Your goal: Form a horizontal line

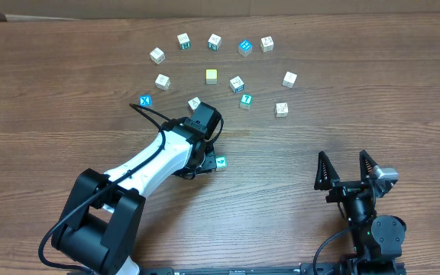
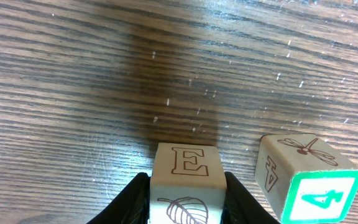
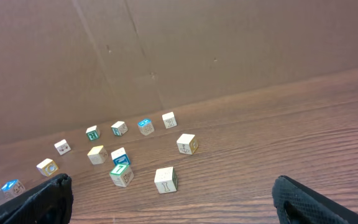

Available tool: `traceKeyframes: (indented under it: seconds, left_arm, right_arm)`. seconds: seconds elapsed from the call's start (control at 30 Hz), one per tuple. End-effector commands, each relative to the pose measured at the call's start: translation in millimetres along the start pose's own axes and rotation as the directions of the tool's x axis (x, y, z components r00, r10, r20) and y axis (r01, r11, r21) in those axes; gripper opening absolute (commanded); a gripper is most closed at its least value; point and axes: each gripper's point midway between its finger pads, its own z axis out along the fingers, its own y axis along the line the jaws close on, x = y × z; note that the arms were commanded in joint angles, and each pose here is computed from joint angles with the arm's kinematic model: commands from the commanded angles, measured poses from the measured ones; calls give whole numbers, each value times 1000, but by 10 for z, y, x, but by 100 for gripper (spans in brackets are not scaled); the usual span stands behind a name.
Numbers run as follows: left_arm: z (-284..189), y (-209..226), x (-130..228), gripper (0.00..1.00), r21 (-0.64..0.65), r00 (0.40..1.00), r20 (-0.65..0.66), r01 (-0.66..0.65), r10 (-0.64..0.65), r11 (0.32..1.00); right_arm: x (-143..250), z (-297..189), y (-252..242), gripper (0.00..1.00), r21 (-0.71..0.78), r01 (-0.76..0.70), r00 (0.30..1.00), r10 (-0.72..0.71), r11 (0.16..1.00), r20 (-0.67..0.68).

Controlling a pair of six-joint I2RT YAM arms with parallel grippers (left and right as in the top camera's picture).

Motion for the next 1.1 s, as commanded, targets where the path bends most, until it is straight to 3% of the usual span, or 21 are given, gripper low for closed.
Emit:
traceKeyframes:
  seconds: [0.0, 0.17, 0.37, 0.7, 1.07]
  left_arm:
    - [10, -22, 32, 29, 8, 1000, -6, 14, -14, 1000]
    - [9, -45, 1, 29, 17, 999, 7, -31, 31, 999]
    - [9, -40, 6, 39, 15, 998, 6, -58, 58, 998]
    - [9, -33, -41, 44, 7, 998, 27, -56, 56, 998]
    - [7, -45, -55, 35, 12, 998, 33, -56, 56, 998]
  right_arm:
    - [13, 0, -9, 100, 1, 1, 1000, -1, 1000, 5]
    - [13, 0, -9, 100, 1, 1, 1000, -1, 1000, 5]
    - [13, 0, -9, 100, 1, 1, 1000, -1, 1000, 5]
    - [13, 0, -9, 100, 1, 1, 1000, -1, 1000, 5]
    - [13, 0, -9, 100, 1, 1, 1000, -1, 1000, 5]
